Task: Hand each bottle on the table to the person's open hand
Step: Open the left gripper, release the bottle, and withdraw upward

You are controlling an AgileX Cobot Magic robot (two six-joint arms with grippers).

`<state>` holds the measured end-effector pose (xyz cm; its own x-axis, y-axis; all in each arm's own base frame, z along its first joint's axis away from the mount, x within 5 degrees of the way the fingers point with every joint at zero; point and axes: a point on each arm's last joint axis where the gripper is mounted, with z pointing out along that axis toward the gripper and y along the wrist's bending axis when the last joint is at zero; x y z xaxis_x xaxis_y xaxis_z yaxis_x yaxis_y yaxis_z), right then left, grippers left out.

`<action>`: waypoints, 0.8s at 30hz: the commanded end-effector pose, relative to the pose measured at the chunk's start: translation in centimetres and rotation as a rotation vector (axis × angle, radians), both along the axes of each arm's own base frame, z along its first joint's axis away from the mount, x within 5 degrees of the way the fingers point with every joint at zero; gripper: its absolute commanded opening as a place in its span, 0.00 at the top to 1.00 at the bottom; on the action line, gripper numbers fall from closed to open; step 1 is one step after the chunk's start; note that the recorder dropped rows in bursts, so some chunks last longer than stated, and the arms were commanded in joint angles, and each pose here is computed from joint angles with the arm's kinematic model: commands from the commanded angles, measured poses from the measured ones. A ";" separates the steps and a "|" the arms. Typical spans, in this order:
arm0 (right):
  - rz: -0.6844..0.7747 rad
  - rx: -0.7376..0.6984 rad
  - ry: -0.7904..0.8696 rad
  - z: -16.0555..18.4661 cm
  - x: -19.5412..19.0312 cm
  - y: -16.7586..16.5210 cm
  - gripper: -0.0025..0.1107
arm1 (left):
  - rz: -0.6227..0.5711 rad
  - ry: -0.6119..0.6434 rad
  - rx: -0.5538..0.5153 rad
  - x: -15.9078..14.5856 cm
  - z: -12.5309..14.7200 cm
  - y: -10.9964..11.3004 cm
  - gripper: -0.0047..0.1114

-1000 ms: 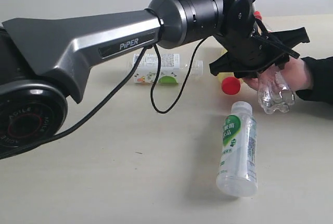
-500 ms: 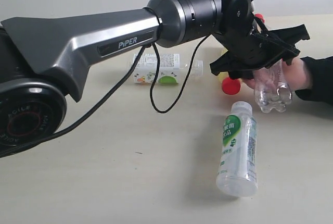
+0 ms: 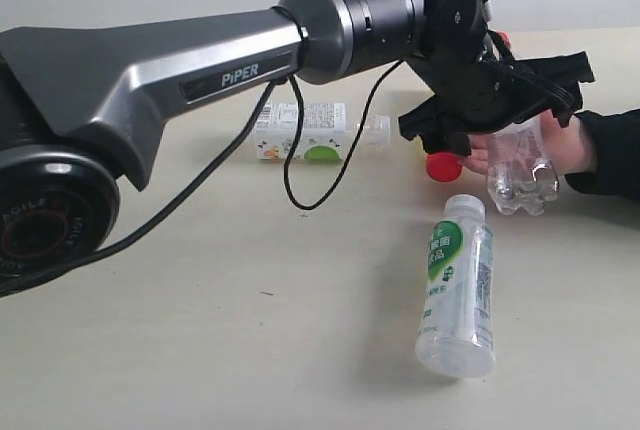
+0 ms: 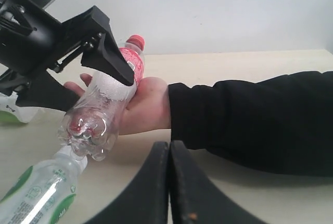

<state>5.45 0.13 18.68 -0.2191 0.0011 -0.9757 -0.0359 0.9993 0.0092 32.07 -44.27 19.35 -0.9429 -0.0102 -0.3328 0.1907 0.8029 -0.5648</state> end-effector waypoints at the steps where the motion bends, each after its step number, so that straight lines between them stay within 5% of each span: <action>1: -0.004 -0.007 -0.007 -0.1 0.0 0.0 0.98 | -0.042 -0.027 0.025 0.4 2.7 1.4 0.19; 17: -0.004 -0.007 -0.007 -0.1 0.0 0.0 0.98 | -0.397 -0.223 0.177 -1.5 10.5 5.4 0.20; 24: -0.004 -0.007 -0.007 -0.1 0.0 0.0 0.98 | -0.547 -0.220 0.271 -2.6 11.4 6.6 0.48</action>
